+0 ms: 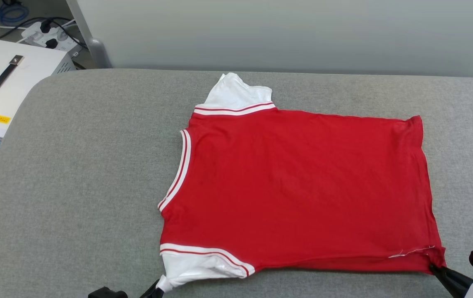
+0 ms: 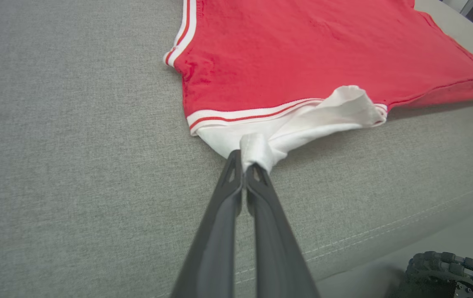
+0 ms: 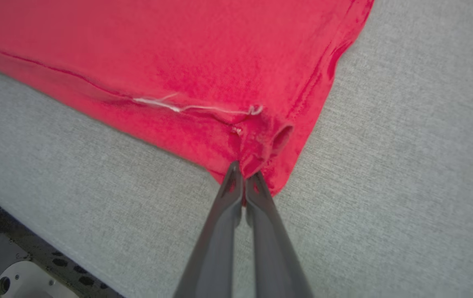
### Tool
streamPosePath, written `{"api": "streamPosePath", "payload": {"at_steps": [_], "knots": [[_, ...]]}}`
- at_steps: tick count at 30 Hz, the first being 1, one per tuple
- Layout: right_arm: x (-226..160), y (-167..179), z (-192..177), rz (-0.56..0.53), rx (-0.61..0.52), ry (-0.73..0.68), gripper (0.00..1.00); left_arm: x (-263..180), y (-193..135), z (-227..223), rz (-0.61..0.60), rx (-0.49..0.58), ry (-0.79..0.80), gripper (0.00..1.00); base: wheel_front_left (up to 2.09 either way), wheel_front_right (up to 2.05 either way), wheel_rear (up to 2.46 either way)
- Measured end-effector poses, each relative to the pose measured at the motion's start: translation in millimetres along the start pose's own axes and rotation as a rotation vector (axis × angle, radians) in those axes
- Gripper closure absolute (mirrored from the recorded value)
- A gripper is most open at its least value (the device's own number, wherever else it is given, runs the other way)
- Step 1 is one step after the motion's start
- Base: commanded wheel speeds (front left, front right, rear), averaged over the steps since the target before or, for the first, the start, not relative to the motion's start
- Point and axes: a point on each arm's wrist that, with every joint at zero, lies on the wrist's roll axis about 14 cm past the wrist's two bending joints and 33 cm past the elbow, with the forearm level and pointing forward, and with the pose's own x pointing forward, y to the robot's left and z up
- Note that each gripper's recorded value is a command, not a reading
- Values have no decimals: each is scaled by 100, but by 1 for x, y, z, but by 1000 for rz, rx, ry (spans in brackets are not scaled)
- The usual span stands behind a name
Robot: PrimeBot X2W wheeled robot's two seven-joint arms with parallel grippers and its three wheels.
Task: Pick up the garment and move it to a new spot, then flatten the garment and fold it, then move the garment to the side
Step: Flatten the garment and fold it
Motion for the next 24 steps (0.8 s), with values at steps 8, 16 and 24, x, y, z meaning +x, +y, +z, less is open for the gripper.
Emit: {"api": "streamPosePath", "payload": {"at_steps": [8, 16, 24], "knots": [[5, -2, 29, -21, 33, -71, 100, 22, -2, 28, -57, 137, -62, 100, 0, 0, 0], [15, -11, 64, -48, 52, -161, 100, 64, 11, 76, -120, 261, -136, 100, 0, 0, 0], [33, -28, 79, -78, 85, -183, 100, 113, 29, 98, -142, 331, -147, 100, 0, 0, 0]]}}
